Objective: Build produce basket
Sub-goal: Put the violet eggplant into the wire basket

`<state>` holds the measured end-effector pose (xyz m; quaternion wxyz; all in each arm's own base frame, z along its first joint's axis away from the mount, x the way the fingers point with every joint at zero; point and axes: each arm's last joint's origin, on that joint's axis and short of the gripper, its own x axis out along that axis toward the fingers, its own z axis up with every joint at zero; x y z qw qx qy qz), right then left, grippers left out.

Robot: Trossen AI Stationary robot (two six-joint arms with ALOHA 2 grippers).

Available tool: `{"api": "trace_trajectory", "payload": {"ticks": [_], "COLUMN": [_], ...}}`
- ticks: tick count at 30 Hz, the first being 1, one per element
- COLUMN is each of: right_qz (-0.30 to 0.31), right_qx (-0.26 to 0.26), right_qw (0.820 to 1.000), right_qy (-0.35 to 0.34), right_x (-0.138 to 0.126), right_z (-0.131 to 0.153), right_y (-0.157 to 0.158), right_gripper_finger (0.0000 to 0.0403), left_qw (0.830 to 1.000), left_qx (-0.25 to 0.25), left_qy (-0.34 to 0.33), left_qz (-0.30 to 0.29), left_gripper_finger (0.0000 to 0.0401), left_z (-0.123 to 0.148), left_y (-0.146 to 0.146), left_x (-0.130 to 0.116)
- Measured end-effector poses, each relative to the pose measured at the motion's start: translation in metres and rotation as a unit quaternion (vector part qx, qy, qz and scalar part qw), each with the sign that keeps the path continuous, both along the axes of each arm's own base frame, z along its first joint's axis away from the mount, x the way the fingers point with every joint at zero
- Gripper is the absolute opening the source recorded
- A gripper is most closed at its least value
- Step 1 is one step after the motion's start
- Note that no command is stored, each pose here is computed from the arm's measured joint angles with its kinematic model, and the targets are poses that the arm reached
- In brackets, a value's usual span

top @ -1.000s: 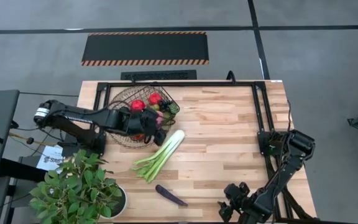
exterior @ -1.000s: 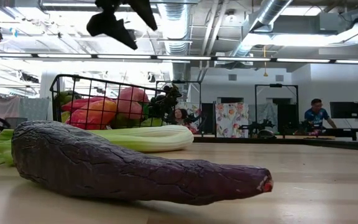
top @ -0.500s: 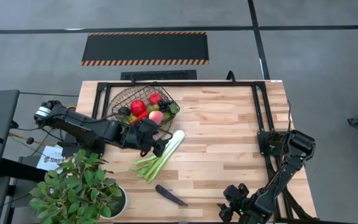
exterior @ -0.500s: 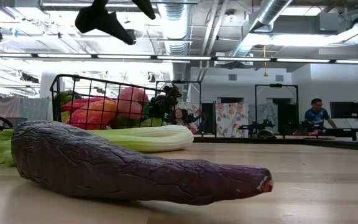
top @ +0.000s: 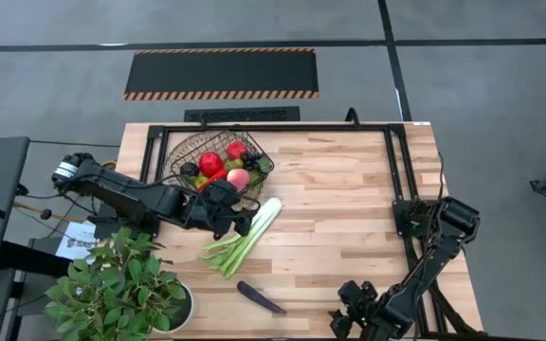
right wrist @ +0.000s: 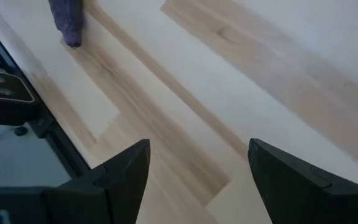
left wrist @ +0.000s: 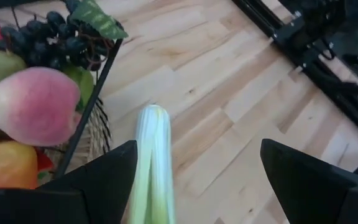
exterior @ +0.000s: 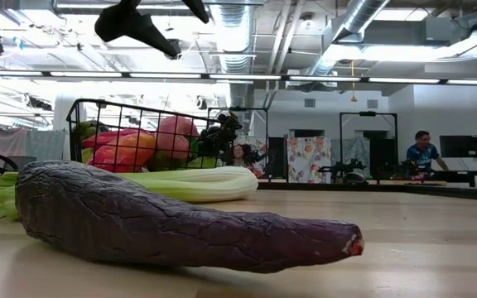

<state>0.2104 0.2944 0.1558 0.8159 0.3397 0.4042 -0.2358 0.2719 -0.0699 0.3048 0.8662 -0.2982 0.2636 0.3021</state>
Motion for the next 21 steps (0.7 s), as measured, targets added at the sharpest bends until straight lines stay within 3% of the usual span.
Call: {"api": "trace_trajectory", "payload": {"ticks": [4,11,19,21], "right_qz": [-0.011,-0.013,-0.043,-0.051], "right_qx": [0.026,0.025,-0.027,-0.018], "right_qw": [1.0,1.0,0.998,0.998], "right_qy": [0.013,0.01,-0.03,-0.021], "right_x": [0.0,0.0,0.004,0.009], "right_z": [0.001,0.002,-0.003,-0.004], "right_y": [0.001,0.0,-0.013,-0.016], "right_gripper_finger": [0.0291,0.0291,0.0291,0.0291], "left_qw": [1.0,0.999,0.997,0.997], "left_qx": [-0.024,-0.051,-0.07,-0.074], "left_qy": [-0.01,-0.011,-0.017,-0.018], "left_qz": [0.017,0.017,0.024,0.033], "left_gripper_finger": [0.0325,0.0325,0.0325,0.0325], "left_z": [0.0,-0.001,-0.001,-0.004], "left_y": [0.0,-0.001,-0.004,-0.006], "left_x": [0.0,0.0,0.0,0.002]}}
